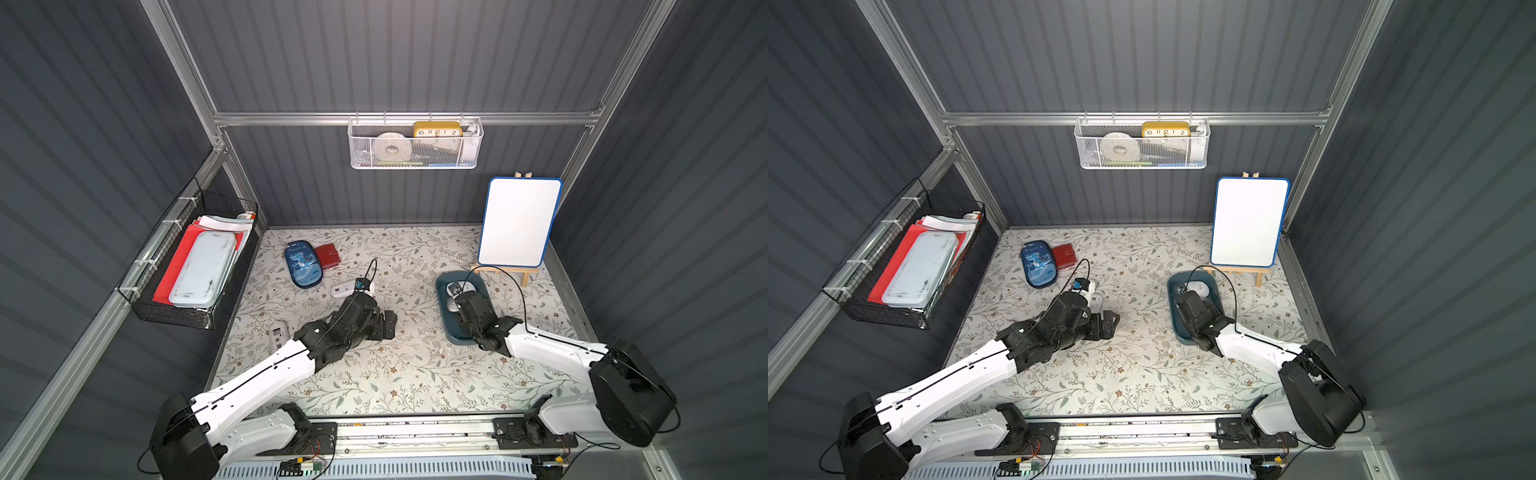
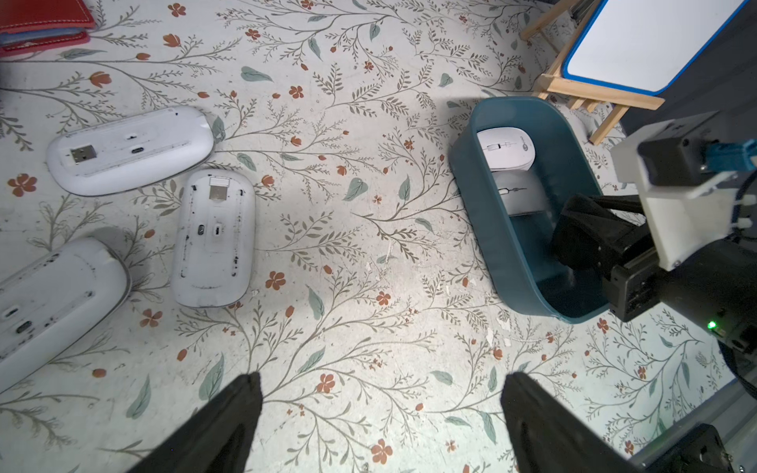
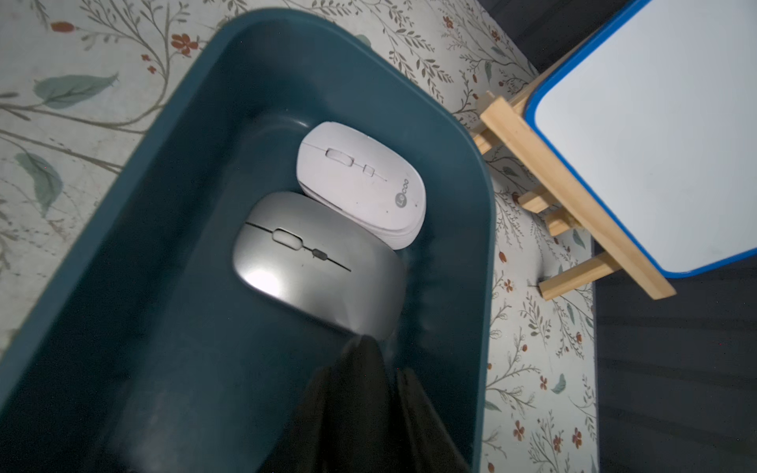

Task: Put the mouse in the storage box
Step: Place the mouse in the storage box.

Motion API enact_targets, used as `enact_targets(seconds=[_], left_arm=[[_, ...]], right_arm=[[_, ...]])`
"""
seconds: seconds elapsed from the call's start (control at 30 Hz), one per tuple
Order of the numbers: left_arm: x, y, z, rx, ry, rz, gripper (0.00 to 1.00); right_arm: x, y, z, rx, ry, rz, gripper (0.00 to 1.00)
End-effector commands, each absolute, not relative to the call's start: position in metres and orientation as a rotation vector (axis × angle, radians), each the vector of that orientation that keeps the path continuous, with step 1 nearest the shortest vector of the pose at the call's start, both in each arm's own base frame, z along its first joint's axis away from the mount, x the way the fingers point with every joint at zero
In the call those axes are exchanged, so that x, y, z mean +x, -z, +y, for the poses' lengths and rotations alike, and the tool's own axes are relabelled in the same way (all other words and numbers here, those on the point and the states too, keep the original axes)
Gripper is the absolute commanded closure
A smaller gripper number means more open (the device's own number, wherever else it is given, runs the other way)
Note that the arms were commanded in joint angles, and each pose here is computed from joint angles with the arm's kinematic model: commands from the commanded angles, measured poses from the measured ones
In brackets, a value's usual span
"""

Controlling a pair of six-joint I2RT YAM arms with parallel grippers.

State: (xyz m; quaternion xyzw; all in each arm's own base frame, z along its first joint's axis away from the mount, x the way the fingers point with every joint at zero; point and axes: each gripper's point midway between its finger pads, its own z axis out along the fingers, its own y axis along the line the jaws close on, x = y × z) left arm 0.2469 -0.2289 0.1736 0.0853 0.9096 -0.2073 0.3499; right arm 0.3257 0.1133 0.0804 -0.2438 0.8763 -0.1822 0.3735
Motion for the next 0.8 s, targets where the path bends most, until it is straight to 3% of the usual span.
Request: enact_targets(seconds=[0.0, 0.17, 0.27, 0.4, 0.77], left_arm=[[0.252, -0.176, -0.235, 0.214, 0.549, 2.344, 0.03], [0.255, -0.168, -0.239, 0.218, 0.536, 2.361, 0.03], [0.257, -0.168, -0.24, 0.207, 0.54, 2.358, 0.02], [0.257, -0.169, -0.242, 0.213, 0.551, 2.355, 0.02], [0.255, -0.166, -0.237, 0.199, 0.527, 2.369, 0.02]], right_arm=[[0.33, -0.078, 0.113, -0.629, 0.511, 2.221, 0.87], [0.324, -0.071, 0.124, -0.691, 0.477, 2.226, 0.78], [0.318, -0.067, 0.129, -0.728, 0.464, 2.23, 0.59], [0.311, -0.065, 0.141, -0.779, 0.441, 2.227, 0.45], [0.301, -0.101, 0.155, -0.728, 0.29, 2.162, 0.25]])
